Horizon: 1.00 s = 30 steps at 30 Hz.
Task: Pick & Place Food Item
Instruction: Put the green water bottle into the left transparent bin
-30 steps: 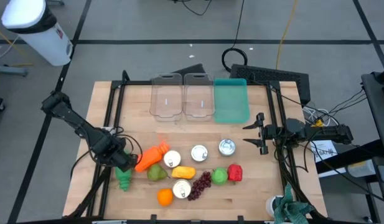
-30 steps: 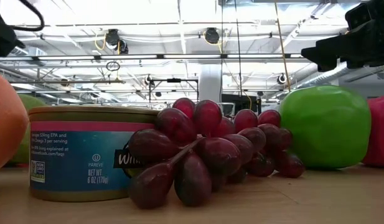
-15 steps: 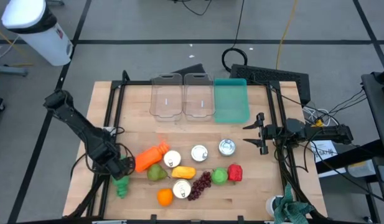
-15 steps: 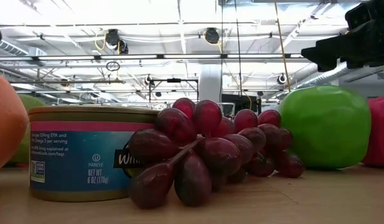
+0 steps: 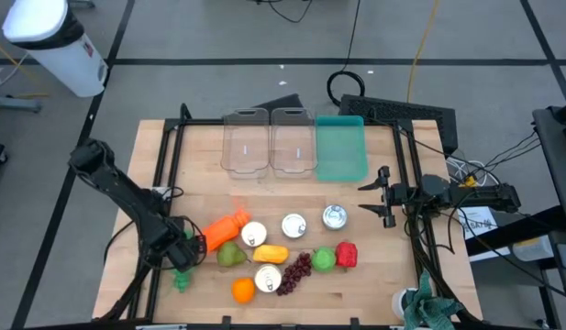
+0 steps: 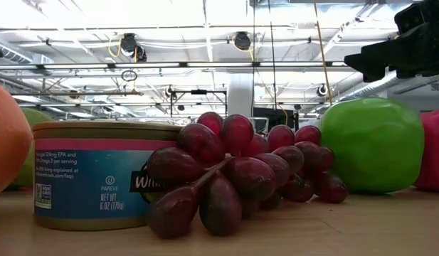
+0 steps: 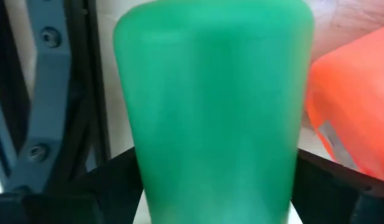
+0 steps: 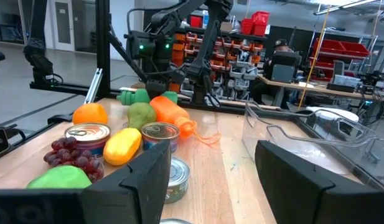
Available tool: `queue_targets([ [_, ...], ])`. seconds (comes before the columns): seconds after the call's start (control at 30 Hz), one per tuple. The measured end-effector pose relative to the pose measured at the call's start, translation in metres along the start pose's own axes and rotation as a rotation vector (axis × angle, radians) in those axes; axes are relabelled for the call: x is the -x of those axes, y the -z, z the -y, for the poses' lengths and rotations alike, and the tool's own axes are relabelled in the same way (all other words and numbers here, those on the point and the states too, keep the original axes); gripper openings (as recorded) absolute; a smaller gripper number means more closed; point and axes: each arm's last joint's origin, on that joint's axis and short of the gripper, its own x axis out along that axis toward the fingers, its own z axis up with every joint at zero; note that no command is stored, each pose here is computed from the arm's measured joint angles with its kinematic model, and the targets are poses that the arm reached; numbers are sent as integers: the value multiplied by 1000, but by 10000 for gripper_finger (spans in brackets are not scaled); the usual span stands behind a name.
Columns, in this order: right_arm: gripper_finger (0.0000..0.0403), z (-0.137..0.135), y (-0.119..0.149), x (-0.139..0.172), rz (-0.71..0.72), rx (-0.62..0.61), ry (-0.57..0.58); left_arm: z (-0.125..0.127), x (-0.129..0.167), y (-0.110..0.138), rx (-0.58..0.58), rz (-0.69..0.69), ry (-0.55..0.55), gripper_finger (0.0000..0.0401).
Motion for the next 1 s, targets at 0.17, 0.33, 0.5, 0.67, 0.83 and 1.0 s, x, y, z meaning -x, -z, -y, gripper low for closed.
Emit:
queue_targets([
  [0.17,219,0,0,0,-1,0,0,6,-11,2,-9,46,5,341],
  [0.33,219,0,0,0,-1,0,0,7,-15,1,-21,91,10,340],
  [0.5,219,0,0,0,0,0,0,7,-9,2,-34,70,36,340],
  [0.67,219,0,0,0,-1,0,0,6,11,1,-70,54,117,329],
  [0.83,219,0,0,0,-1,0,0,4,34,-3,-86,87,287,286],
  [1.0,219,0,0,0,0,0,0,2,58,-12,-112,160,529,269],
])
